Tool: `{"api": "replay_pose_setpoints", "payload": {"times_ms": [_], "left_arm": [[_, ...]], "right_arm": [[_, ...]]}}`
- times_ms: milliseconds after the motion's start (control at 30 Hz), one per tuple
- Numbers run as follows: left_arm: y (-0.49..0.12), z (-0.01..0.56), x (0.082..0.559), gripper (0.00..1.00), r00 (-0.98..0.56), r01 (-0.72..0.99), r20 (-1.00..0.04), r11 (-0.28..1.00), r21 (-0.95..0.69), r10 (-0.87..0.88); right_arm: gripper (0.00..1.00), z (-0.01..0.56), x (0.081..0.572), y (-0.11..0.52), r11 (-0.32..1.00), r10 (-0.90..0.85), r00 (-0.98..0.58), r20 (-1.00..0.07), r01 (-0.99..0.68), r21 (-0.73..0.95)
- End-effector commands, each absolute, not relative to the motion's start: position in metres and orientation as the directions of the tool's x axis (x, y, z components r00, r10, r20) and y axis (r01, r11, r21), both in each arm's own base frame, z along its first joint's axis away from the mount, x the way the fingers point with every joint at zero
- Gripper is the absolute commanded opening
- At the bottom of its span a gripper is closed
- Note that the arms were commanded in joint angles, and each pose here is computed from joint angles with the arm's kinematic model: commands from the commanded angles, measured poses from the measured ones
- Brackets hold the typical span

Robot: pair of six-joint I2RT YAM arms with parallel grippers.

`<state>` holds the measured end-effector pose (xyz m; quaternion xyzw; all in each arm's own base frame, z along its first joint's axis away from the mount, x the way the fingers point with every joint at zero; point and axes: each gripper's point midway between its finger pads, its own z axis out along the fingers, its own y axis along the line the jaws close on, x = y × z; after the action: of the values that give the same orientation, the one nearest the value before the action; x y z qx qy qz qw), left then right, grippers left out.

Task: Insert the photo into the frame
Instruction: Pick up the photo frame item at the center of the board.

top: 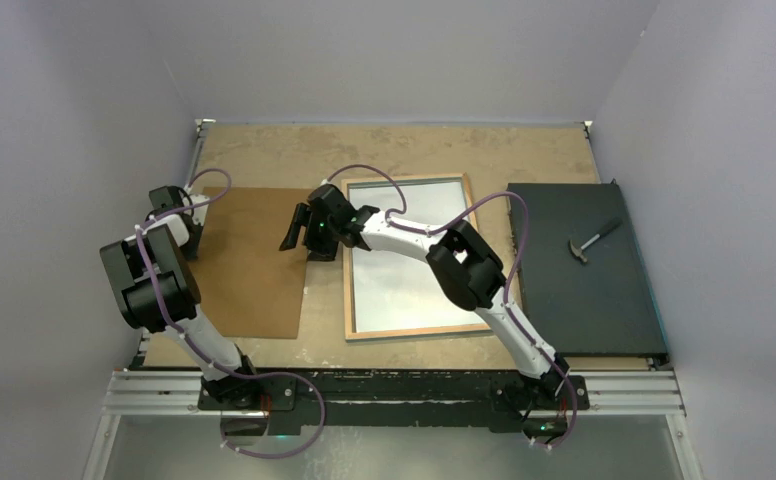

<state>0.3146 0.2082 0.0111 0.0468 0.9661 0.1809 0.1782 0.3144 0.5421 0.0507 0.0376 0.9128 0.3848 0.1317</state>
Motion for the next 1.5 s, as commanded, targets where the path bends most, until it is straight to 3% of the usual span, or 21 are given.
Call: {"api": "replay_pose_setpoints", "payload": {"times_ms": [0,533,800,1033,1233,1333,1467], "left_arm": [[0.117,-0.043,0.266,0.0,-0.974,0.152,-0.167,0.988,0.027,0.154],[0.105,-0.055,0.262,0.0,-0.975,0.174,-0.144,0.985,-0.012,0.171],[0.102,-0.054,0.263,0.0,-0.974,0.185,-0.141,0.982,-0.024,0.18],[0.101,-0.048,0.265,0.0,-0.97,0.191,-0.159,0.981,-0.023,0.185],[0.099,-0.039,0.268,0.0,-0.966,0.194,-0.179,0.981,-0.032,0.185],[0.096,-0.035,0.269,0.0,-0.965,0.193,-0.189,0.98,-0.042,0.182],[0.087,-0.016,0.279,0.0,-0.96,0.193,-0.224,0.976,-0.104,0.166]], "right_arm": [[0.78,0.1,0.318,0.555,0.572,0.175,-0.961,-0.214,-0.077,0.817],[0.71,0.221,0.301,0.552,0.194,0.189,-0.947,-0.26,-0.223,0.955],[0.67,0.244,0.275,0.566,0.004,0.125,-0.947,-0.296,-0.297,0.955],[0.62,0.204,0.279,0.575,0.188,0.105,-0.96,-0.259,-0.236,0.953],[0.49,0.2,0.288,0.56,0.282,0.171,-0.94,-0.294,-0.239,0.929],[0.37,0.201,0.289,0.557,0.297,0.183,-0.937,-0.296,-0.234,0.926],[0.09,0.197,0.292,0.55,0.33,0.192,-0.937,-0.293,-0.219,0.918]]}}
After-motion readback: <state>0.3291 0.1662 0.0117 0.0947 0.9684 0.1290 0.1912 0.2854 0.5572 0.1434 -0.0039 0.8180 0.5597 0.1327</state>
